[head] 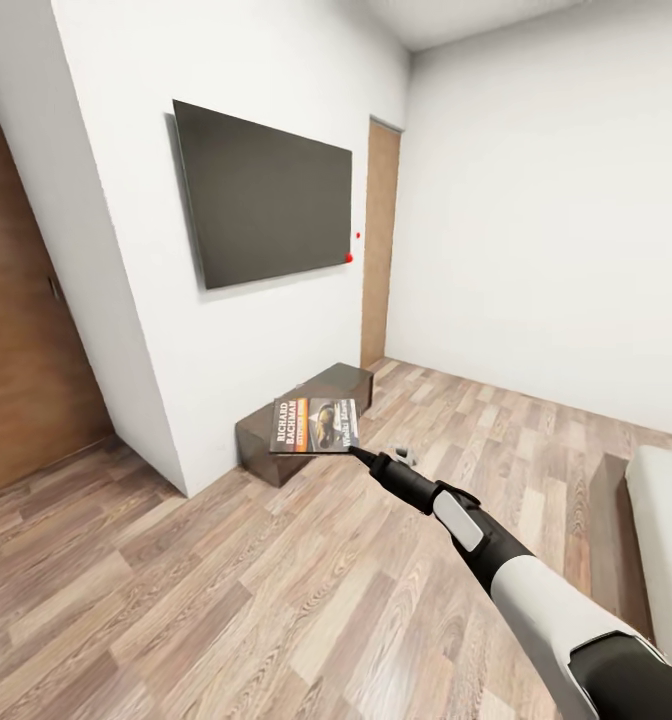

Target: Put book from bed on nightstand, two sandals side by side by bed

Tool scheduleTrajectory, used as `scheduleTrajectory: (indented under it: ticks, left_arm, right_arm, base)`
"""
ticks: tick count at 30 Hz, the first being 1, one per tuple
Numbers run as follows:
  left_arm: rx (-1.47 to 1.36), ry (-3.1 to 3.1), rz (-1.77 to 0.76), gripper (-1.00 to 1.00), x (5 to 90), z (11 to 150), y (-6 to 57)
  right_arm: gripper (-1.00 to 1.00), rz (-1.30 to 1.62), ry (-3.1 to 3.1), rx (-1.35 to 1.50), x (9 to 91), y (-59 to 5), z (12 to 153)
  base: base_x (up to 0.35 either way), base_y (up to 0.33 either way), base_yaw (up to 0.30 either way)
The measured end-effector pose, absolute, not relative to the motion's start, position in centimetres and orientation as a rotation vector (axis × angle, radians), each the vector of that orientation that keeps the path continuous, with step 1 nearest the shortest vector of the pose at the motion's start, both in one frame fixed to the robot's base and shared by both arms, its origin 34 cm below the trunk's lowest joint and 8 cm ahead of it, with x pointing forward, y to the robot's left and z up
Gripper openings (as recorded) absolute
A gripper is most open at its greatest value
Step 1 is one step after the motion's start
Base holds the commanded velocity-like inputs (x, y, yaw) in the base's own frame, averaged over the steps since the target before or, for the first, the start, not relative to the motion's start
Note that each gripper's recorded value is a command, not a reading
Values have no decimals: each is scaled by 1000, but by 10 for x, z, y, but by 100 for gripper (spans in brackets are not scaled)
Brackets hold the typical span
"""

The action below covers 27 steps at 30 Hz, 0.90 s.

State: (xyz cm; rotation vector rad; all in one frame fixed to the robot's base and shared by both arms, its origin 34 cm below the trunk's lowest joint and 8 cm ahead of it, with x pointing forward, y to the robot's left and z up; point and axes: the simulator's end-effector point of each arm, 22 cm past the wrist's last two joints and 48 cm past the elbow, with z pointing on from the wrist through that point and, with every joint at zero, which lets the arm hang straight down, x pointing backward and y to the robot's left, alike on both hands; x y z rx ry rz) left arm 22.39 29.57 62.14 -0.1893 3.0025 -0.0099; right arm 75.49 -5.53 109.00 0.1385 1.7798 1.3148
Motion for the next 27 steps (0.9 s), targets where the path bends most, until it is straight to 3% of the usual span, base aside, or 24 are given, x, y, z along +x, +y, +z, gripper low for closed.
scheduleTrajectory:
  ticks: [14, 27]
  left_arm:
    - [-190, 2992, -11, 100, 228, 623, 296]
    - [-189, 2983, -12, 100, 231, 624, 296]
  right_arm:
    - [-100, 1314, 1771, 136, 754, -56, 1096]
    - [-100, 1312, 1764, 130, 753, -56, 1102]
  base:
    - [13, 6, -273]
    - [168, 117, -272]
